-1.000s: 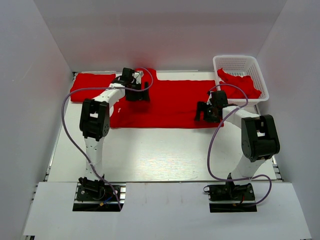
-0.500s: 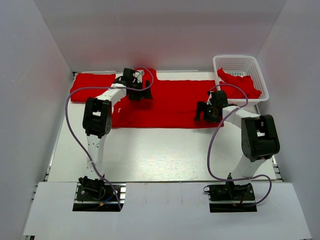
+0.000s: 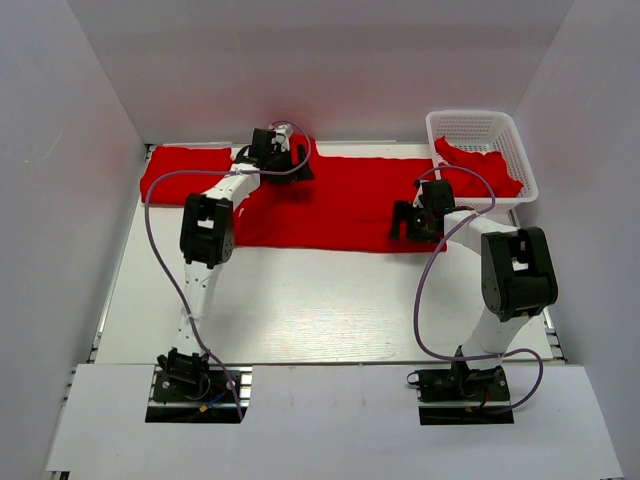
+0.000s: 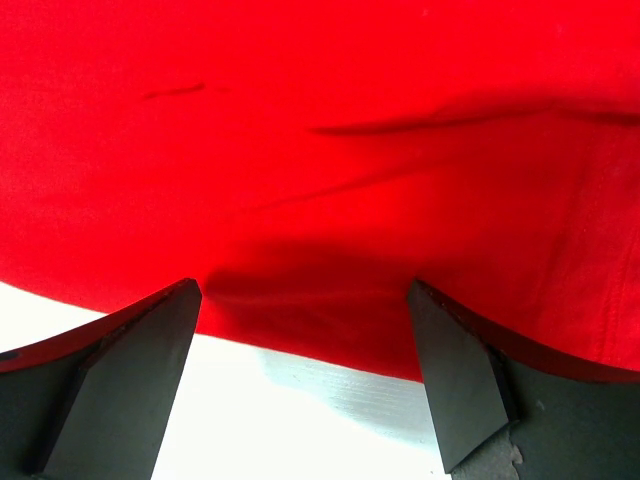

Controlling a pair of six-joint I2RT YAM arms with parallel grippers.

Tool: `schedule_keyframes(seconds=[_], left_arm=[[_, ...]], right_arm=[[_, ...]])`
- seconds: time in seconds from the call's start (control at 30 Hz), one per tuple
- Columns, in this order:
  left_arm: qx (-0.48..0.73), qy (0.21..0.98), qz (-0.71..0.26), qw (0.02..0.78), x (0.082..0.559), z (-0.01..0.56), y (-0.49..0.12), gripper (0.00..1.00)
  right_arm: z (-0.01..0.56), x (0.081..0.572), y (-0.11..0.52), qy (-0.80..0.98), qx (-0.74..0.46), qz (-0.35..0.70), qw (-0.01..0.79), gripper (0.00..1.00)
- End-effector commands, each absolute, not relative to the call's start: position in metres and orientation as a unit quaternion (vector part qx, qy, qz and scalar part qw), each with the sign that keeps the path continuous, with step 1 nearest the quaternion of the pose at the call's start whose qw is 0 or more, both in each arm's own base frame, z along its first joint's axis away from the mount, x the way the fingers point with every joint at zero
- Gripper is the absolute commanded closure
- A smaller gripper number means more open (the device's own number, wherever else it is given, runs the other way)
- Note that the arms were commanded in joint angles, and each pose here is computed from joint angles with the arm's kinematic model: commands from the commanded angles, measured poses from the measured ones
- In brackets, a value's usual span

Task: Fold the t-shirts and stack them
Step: Fold the flattened tshirt in 1/3 of the way

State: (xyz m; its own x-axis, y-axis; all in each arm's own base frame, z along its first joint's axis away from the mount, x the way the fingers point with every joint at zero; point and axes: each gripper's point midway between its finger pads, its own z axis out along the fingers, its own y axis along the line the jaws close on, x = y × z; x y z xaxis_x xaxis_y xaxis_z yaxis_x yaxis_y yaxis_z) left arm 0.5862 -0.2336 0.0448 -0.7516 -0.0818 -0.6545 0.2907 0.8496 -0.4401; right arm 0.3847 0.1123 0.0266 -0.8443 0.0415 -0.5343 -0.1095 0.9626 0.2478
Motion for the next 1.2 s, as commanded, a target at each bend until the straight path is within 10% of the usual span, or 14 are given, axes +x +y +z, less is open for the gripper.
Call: schedule_keyframes(seconds=[0.0, 0.27, 0.6, 1.17], left_arm=[[0.063, 0.871, -0.267, 0.408, 0.62, 0.071, -0.238, 0.0], [0.17, 0.764, -0.387, 0.487, 0.627, 0.157, -0.283, 0.0], [0.135, 0.822, -0.276, 0.48, 0.593, 0.182, -0.236, 0.0], [-0.005, 0.941, -0.091, 0.327, 0.444, 0.059, -0.124, 0.0]], right_arm=[[0.0, 0.366, 0.104, 0.967, -0.009, 0.116, 0.229, 0.09], [0.007, 0.366, 0.104, 0.965, -0.013, 0.117, 0.234, 0.09], [0.041, 0.378, 0.103, 0.954, -0.018, 0.116, 0.276, 0.09], [0.032, 0.386, 0.103, 0.949, -0.015, 0.118, 0.291, 0.09]])
